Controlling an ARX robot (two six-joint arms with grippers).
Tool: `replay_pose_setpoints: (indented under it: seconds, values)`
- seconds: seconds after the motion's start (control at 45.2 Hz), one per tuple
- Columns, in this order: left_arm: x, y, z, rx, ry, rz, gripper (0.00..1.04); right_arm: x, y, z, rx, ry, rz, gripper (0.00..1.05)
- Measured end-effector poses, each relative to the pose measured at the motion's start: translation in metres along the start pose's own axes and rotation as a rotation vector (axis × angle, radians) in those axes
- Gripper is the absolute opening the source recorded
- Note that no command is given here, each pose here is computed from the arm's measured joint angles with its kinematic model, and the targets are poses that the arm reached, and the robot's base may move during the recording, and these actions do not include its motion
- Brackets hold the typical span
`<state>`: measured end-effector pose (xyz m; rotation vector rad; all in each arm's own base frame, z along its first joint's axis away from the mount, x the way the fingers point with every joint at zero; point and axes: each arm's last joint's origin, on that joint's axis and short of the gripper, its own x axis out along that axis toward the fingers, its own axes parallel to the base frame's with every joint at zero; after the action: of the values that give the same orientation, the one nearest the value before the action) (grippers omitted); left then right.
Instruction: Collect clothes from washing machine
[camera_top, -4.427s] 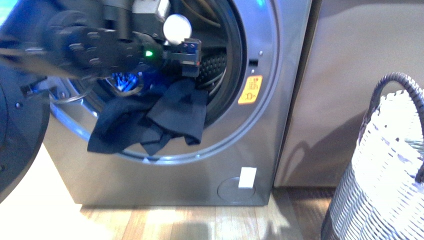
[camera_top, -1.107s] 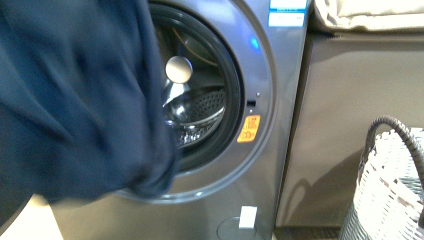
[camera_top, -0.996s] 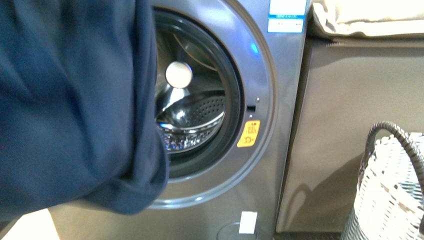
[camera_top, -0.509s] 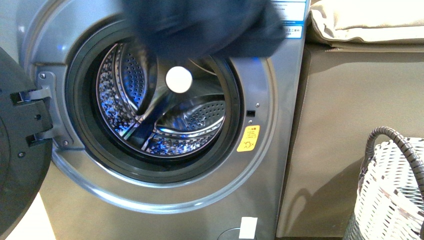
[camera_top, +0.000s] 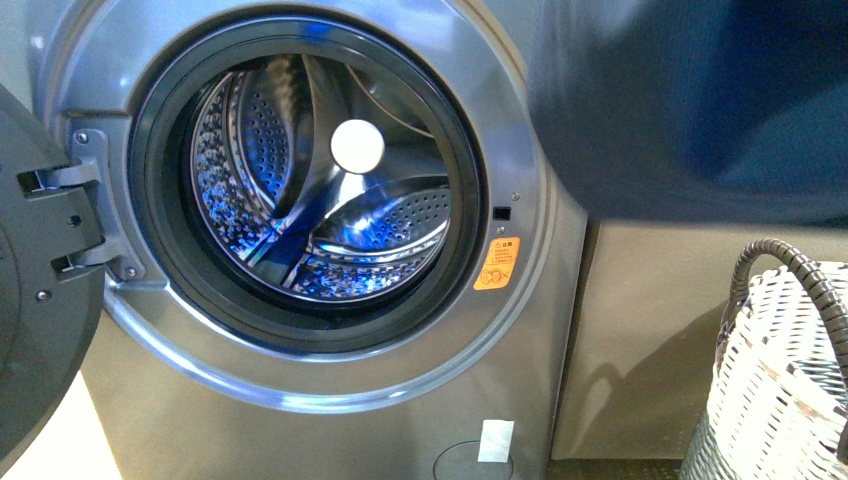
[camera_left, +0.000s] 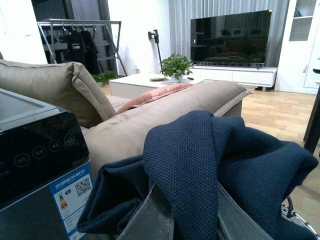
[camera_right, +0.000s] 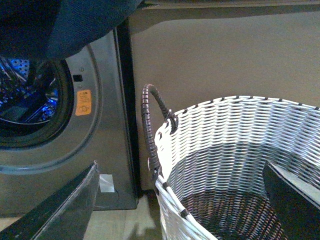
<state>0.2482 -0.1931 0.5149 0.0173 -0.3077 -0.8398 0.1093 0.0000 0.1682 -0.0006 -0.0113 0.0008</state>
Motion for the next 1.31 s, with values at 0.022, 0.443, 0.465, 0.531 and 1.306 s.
replay_pose_setpoints:
  seconds: [0.022, 0.443, 0.465, 0.531, 1.306]
  values:
    - [0.0, 0.0, 0.001, 0.001, -0.002, 0.001, 0.07, 0.0, 0.0, 0.0, 0.0, 0.0, 0.0, 0.97]
    - [0.0, 0.001, 0.002, 0.003, -0.004, 0.011, 0.07, -0.01, -0.005, 0.044, 0.223, -0.351, 0.46, 0.97]
    - [0.0, 0.001, 0.002, 0.003, -0.004, 0.011, 0.08, -0.01, -0.007, 0.046, 0.231, -0.357, 0.46, 0.97]
    - [0.0, 0.001, 0.002, 0.003, -0.004, 0.011, 0.07, -0.009, -0.009, 0.055, 0.268, -0.366, 0.485, 0.97]
    - [0.0, 0.001, 0.002, 0.003, -0.004, 0.009, 0.07, 0.123, 0.051, 0.176, 0.124, -0.484, 0.769, 0.97]
